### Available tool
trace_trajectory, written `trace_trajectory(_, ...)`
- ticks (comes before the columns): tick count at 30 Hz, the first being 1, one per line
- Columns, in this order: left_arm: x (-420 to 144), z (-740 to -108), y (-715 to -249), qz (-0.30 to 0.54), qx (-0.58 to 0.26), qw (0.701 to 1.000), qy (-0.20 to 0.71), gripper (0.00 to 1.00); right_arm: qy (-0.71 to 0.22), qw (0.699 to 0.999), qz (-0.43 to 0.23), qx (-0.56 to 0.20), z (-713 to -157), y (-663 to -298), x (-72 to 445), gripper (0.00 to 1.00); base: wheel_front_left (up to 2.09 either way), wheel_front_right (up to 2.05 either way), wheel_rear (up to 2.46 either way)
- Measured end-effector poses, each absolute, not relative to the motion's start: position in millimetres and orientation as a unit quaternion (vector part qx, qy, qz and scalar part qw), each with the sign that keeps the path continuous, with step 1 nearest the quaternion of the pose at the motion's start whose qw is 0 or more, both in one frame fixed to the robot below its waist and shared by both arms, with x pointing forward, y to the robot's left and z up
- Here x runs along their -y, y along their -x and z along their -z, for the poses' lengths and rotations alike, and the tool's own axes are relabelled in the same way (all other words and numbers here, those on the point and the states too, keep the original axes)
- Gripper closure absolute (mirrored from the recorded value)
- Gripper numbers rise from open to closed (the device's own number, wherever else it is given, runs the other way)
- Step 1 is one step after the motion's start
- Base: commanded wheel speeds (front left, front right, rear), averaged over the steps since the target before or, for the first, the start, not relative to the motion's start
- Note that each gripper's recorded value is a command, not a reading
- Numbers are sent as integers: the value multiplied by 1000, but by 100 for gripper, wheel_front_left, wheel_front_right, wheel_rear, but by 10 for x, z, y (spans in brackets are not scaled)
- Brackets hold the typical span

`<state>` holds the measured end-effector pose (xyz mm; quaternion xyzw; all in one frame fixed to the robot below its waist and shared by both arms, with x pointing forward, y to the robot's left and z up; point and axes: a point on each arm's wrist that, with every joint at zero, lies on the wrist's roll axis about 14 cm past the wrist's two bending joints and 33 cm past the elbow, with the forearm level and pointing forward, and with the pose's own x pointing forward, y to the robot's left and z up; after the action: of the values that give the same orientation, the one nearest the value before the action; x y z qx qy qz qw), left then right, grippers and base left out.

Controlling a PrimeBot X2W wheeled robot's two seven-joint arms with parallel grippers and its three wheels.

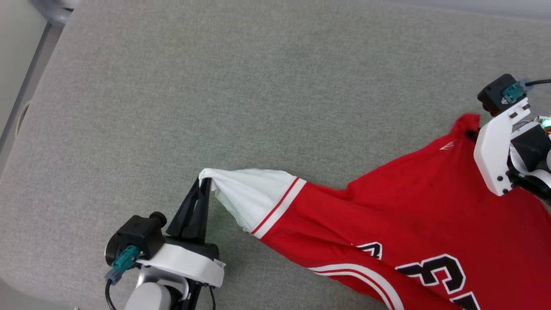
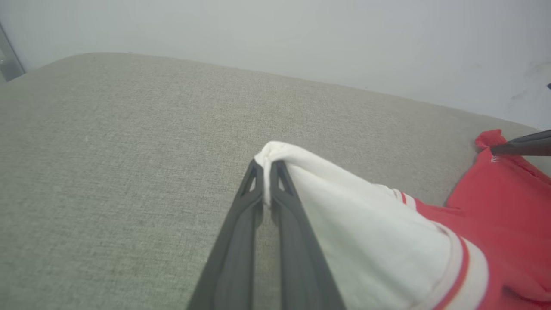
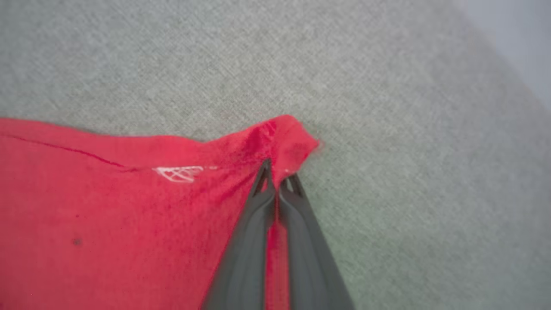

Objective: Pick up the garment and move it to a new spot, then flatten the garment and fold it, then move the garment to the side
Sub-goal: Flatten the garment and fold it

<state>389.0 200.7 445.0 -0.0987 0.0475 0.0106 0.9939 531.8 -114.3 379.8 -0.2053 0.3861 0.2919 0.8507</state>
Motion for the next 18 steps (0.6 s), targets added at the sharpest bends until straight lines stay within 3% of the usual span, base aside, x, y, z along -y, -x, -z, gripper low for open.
trace_trajectory(8,-2014,-4765,-3916,23,-5,998,58,100,159,921,-285,-215,-4670,-5484,1141,100,0,0,0)
trace_trajectory(18,-1789,-5832,-4382,105,132,986,-6,100,110,967,-227,-25,-5803,-5476,1482,100,0,0,0)
